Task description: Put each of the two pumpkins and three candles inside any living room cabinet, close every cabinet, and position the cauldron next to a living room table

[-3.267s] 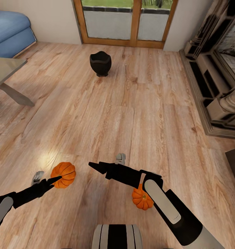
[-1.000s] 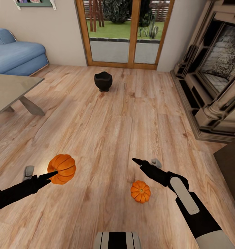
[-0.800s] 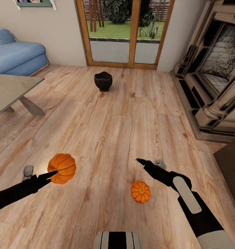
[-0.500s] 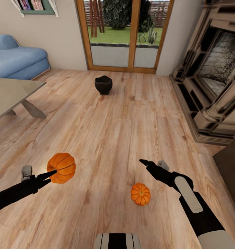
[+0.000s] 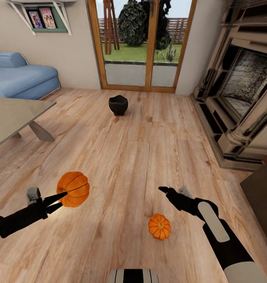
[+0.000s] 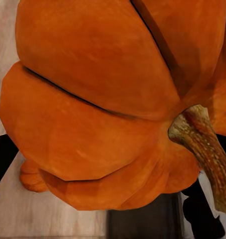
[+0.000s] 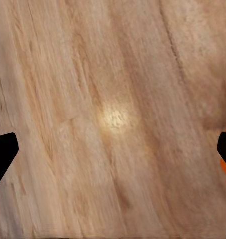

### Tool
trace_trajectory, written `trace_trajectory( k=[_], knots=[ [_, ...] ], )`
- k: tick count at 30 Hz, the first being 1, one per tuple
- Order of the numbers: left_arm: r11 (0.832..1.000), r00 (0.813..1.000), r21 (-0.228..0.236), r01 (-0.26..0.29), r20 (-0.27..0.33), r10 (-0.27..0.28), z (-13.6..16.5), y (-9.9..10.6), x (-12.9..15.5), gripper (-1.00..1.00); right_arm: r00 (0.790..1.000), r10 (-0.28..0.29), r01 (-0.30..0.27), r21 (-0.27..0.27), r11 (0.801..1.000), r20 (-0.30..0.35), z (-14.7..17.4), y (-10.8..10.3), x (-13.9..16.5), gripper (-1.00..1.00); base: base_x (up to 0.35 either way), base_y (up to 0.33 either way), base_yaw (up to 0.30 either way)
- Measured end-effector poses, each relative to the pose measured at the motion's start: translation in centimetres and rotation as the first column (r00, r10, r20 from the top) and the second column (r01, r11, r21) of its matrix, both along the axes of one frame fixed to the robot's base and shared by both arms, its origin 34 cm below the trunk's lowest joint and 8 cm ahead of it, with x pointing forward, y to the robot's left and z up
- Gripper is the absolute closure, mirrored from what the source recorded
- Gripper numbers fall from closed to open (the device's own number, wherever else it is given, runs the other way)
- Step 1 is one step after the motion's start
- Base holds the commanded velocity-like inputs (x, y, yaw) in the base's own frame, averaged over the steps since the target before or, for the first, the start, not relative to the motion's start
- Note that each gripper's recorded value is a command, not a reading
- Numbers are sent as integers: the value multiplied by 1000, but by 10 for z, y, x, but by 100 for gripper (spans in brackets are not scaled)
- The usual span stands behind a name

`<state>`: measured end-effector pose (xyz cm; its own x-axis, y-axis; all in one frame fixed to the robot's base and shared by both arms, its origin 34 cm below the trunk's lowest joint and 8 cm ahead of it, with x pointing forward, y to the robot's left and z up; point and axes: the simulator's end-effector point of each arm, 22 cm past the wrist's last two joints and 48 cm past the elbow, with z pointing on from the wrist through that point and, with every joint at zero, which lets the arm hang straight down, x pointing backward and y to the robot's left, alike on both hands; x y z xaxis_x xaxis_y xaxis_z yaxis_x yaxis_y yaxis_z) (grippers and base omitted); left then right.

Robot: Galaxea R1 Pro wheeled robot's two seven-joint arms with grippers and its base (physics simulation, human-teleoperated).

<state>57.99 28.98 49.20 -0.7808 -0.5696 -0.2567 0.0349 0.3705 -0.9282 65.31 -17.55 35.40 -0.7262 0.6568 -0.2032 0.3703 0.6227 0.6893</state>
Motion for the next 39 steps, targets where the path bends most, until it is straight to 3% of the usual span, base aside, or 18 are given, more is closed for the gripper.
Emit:
trace_trajectory(
  k=[5, 16, 20, 29, 39],
  knots=[
    [999, 999, -18, 40, -14, -40, -4, -18, -6, 100, 999, -19, 20, 14, 1000, -42, -13, -5, -7, -100, -7, 0, 0],
    [999, 999, -32, 41, -10, -42, -2, -20, -5, 100, 998, -37, 39, 31, 999, -46, -14, -6, -6, -100, -149, 0, 0],
    [999, 999, -35, 40, -7, -40, 0, -19, -5, 100, 998, -40, 41, 26, 999, -49, -15, -7, -7, -100, -45, 0, 0],
    [991, 995, -91, 99, 4, -99, 5, -48, -14, 100, 995, -78, 77, -18, 997, -69, -25, -19, -8, -100, 0, 0, 0],
    [989, 994, -102, 106, 7, -106, 5, -52, -16, 100, 991, -117, 115, -31, 993, -71, -33, -27, -7, -100, 84, 35, 0]
  ],
)
